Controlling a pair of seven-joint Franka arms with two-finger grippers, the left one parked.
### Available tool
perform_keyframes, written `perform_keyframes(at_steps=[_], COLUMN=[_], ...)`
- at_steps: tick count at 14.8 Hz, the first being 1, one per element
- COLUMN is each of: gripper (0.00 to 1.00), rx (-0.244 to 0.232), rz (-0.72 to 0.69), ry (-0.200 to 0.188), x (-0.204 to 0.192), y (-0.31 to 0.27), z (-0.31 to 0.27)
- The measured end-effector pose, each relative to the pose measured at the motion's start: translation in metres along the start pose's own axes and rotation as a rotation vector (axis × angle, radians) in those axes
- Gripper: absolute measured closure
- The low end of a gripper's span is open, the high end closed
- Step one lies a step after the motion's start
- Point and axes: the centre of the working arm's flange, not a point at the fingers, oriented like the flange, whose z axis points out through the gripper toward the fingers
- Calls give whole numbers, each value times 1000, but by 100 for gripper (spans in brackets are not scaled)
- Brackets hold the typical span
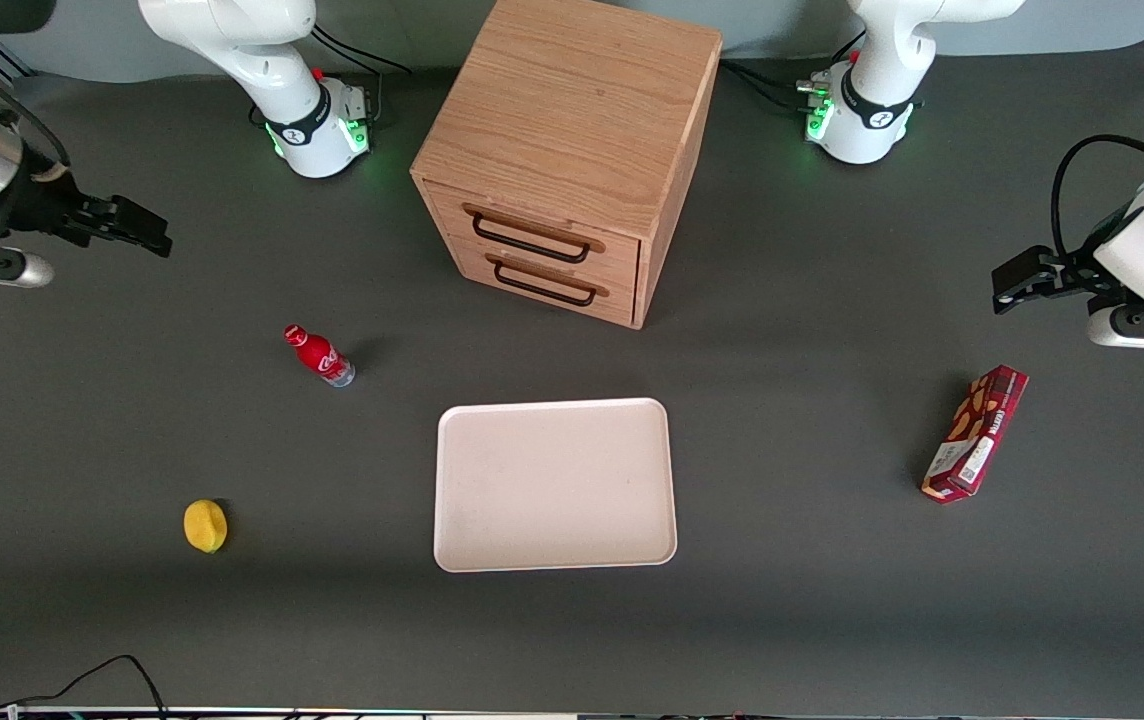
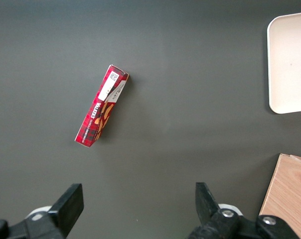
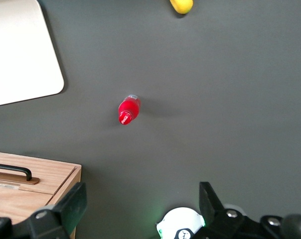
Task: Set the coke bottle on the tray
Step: 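Move the right gripper down over the red Coca-Cola bottle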
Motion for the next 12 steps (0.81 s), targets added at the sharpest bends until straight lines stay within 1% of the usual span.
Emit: perform_keyframes(at_steps=[4,6,8,10,12], gripper=[0,0,0,0,0], rx=[-2,-3,6,17,19], rz=[7,-6,-31,-51,-64], ry=[-29,-38,-59,-75,-70], x=[6,6,8,16,26], y=[4,-3,-18,-33,-46], z=[1,3,15,46,94])
